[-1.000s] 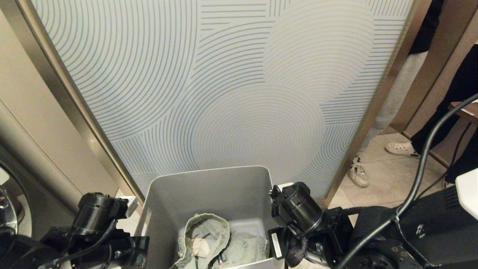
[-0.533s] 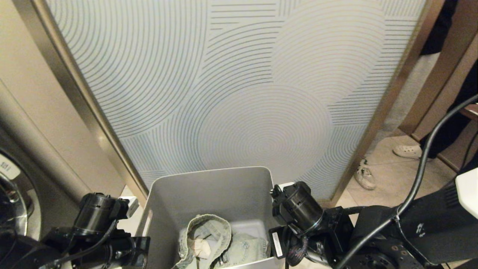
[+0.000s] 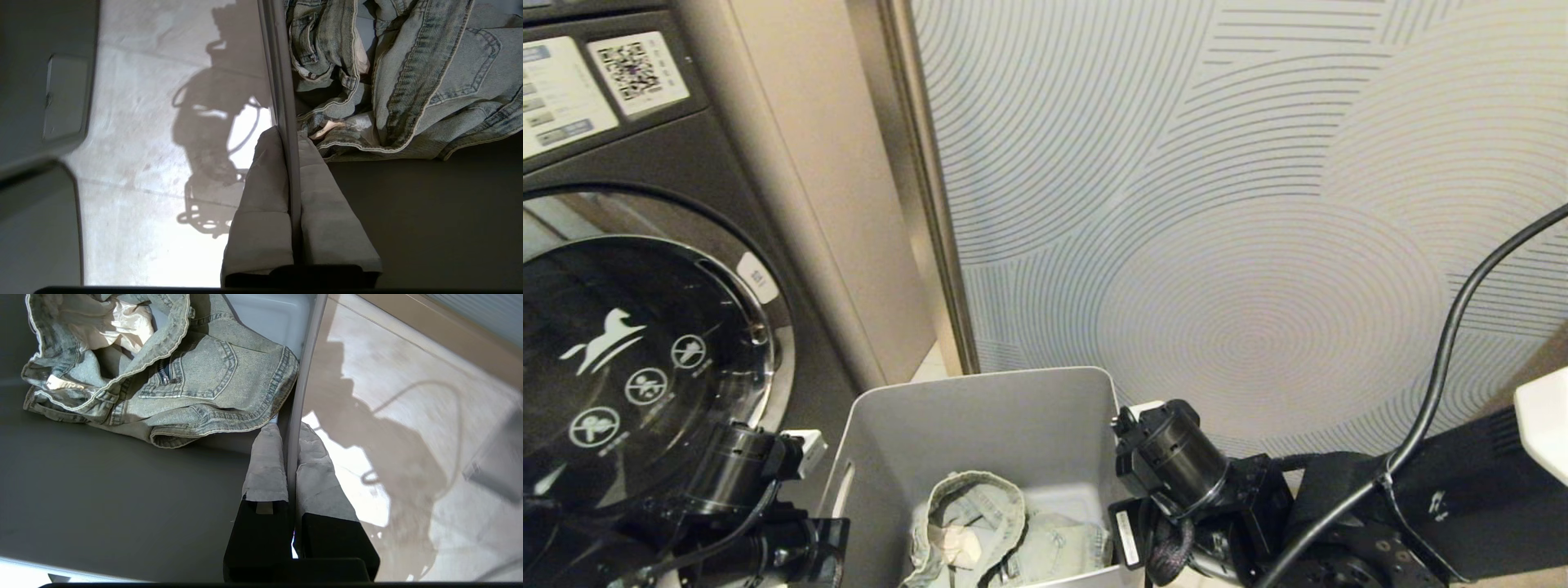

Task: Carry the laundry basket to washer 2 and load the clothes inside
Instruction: Pick up the clothes basket and put it beside the washing machine

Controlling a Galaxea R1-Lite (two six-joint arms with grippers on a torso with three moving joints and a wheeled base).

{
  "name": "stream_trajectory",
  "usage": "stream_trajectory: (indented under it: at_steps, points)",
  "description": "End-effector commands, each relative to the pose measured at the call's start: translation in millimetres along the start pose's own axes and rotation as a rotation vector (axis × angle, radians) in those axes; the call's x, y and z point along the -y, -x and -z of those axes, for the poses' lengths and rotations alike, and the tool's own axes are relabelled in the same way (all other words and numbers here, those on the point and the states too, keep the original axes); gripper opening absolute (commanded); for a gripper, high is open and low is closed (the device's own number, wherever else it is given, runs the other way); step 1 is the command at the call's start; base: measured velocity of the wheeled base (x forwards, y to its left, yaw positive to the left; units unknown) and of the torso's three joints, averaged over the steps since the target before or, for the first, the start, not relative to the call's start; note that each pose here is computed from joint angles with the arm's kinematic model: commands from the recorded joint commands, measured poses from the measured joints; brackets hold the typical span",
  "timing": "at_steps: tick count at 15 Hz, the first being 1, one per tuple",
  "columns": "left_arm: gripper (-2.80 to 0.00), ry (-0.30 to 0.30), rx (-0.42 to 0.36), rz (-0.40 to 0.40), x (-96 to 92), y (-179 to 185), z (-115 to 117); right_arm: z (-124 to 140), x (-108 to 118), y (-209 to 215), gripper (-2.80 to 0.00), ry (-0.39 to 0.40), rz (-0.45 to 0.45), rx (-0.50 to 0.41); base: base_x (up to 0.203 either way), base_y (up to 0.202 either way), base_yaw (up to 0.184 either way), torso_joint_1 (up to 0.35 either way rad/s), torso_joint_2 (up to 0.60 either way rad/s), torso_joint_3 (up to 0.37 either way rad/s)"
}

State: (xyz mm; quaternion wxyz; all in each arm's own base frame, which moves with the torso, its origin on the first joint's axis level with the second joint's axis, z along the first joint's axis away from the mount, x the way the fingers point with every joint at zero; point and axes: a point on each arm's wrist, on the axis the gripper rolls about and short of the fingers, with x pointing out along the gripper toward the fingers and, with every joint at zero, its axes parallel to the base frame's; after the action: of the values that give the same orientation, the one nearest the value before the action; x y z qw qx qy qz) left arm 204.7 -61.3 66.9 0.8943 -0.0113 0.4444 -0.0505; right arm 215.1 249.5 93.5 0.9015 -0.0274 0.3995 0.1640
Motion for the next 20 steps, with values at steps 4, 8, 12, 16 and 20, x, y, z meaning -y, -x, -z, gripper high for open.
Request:
stream_trajectory:
  at_steps: [4,8,12,16,20]
  points:
    - [-2.80,0.003,-0.001,0.001,0.0,-0.9,-0.1,0.5,-0.1,-0.8,-2.80,-0.001,0.002,-0.001,0.000,-0.009,0.177,0.003,0.01,0.002]
    - [-2.80,0.002,0.000,0.000,0.0,-0.6,-0.1,0.5,-0.1,-0.8,-2.80,-0.001,0.002,-0.001,0.002,-0.005,0.174,0.003,0.00,0.003]
    - [-2.80,0.002,0.001,-0.001,0.0,-0.6,-0.2,0.5,-0.1,-0.8,-2.80,-0.001,0.002,-0.001,-0.001,-0.007,0.174,0.000,0.00,0.002]
    - [-2.80,0.000,-0.003,-0.002,-0.1,-0.2,1.4,2.1,0.8,-0.7,-2.80,0.000,0.005,-0.006,0.001,-0.008,0.176,-0.001,0.00,0.002]
    - [-2.80,0.001,-0.007,-0.005,-1.0,0.7,3.5,1.4,0.6,-0.2,-2.80,-0.001,0.004,-0.001,0.000,-0.009,0.175,0.002,0.00,0.001]
